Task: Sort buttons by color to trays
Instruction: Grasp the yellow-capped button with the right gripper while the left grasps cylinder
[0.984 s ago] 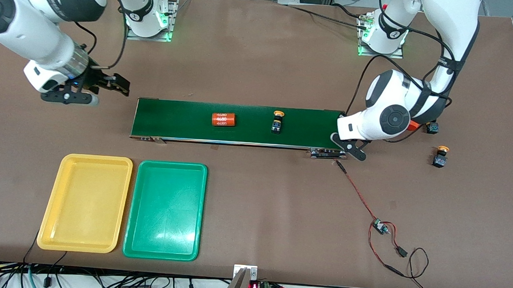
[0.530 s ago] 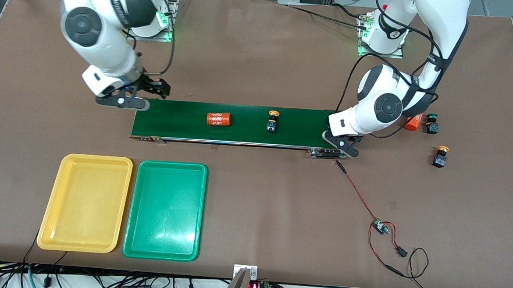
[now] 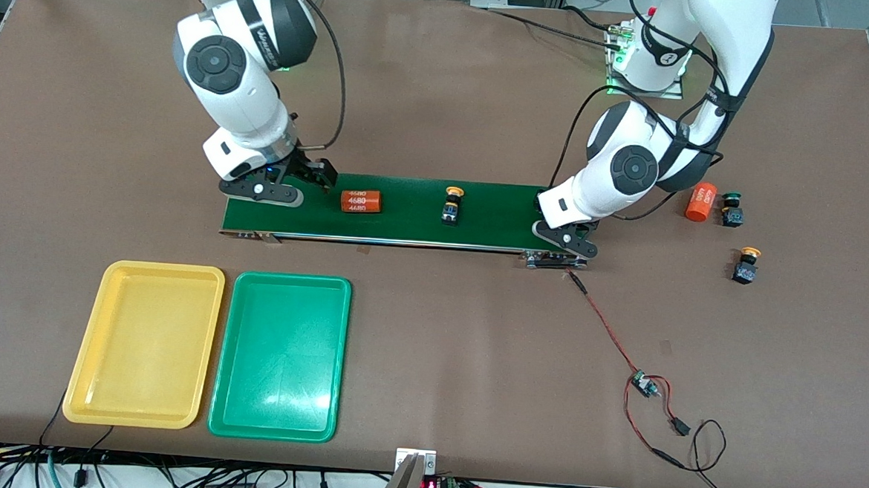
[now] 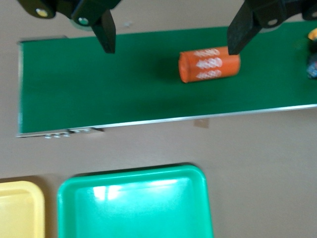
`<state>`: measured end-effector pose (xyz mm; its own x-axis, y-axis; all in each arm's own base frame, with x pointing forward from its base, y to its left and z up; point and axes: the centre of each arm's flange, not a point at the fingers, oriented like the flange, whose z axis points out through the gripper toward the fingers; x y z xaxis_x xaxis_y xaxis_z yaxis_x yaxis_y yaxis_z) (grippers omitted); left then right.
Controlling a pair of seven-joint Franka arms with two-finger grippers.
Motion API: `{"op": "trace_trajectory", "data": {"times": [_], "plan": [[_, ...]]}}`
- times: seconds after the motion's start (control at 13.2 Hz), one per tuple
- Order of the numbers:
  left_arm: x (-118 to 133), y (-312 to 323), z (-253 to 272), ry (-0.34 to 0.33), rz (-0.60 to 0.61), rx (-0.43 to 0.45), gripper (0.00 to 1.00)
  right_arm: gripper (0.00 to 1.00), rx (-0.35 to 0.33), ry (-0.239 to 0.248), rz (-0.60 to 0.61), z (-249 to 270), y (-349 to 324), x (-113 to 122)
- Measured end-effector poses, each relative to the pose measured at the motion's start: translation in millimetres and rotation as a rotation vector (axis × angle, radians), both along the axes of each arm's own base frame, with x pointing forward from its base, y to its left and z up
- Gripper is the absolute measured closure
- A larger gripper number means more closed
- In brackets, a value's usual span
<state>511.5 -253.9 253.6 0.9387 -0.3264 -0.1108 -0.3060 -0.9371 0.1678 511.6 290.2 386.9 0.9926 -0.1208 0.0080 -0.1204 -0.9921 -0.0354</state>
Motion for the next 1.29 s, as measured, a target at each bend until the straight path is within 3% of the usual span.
{"op": "trace_trajectory", "data": {"times": [0.23, 0.53, 0.68, 0.76, 1.06, 1.29], "plan": [[0, 0, -9, 0.003, 0.007, -0.001, 0.57, 0.0, 0.011, 0.003, 0.007, -17, 25, -9], [2, 1, -9, -0.011, -0.055, -0.014, 0.24, 0.0, 0.009, 0.024, -0.024, -35, 45, -18], [12, 12, 4, -0.04, -0.082, -0.025, 0.04, 0.0, 0.013, 0.028, -0.031, -45, 57, -24], [20, 29, 15, -0.05, -0.085, -0.026, 0.0, 0.0, 0.012, 0.031, -0.028, -50, 59, -25], [45, 160, 44, -0.014, -0.067, -0.029, 0.0, 0.0, 0.0, 0.031, -0.008, -60, 64, -27], [39, 239, 31, 0.045, -0.02, -0.038, 0.0, 0.0, 0.0, 0.019, 0.009, -66, 70, -28]]}}
